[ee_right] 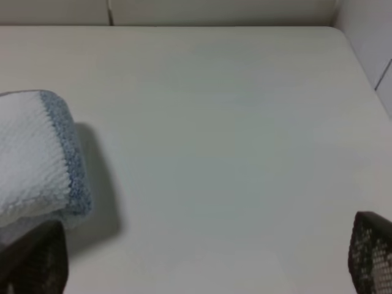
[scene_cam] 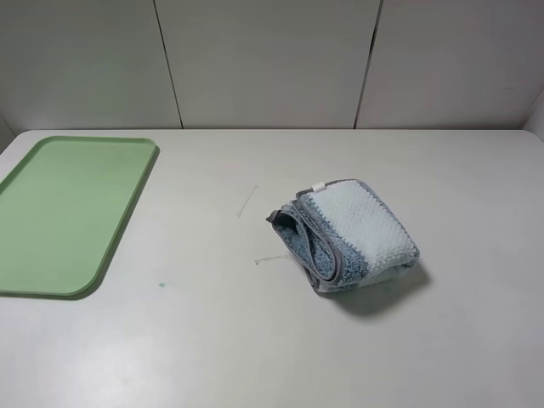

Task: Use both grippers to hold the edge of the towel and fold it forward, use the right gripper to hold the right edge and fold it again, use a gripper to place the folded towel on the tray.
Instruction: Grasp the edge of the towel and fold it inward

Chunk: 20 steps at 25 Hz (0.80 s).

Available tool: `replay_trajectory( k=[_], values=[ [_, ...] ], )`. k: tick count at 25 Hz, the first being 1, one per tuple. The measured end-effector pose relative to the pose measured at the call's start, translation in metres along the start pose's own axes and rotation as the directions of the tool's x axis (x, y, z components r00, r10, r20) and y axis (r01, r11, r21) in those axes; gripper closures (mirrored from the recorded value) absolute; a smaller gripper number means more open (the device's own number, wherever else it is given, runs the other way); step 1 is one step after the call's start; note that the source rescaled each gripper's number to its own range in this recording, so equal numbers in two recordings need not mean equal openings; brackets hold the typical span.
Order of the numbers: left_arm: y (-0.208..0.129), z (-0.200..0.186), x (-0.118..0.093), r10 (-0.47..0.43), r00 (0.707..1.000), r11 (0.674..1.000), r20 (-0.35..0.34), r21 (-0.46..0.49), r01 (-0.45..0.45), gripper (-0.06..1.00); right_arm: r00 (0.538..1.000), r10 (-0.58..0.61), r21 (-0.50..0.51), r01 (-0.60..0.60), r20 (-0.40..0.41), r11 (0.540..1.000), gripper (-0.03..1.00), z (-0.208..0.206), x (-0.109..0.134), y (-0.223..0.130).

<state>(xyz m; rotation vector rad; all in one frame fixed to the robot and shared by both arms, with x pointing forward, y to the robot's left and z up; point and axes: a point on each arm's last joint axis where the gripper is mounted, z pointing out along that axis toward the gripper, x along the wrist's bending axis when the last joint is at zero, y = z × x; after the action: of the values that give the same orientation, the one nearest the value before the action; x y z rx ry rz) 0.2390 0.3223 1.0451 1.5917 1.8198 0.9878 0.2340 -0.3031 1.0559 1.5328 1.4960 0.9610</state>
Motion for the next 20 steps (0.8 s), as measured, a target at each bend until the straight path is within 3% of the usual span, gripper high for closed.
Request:
replay_trajectory(
  k=[20],
  values=[
    [0.0000,0.0000,0.0000,0.000,1.000,1.000,0.000,0.000,0.000,-0.05,1.000,0.001,0.003,-0.001,-0.002,1.000,-0.03,0.0009,0.0002,-0.0007]
  ],
)
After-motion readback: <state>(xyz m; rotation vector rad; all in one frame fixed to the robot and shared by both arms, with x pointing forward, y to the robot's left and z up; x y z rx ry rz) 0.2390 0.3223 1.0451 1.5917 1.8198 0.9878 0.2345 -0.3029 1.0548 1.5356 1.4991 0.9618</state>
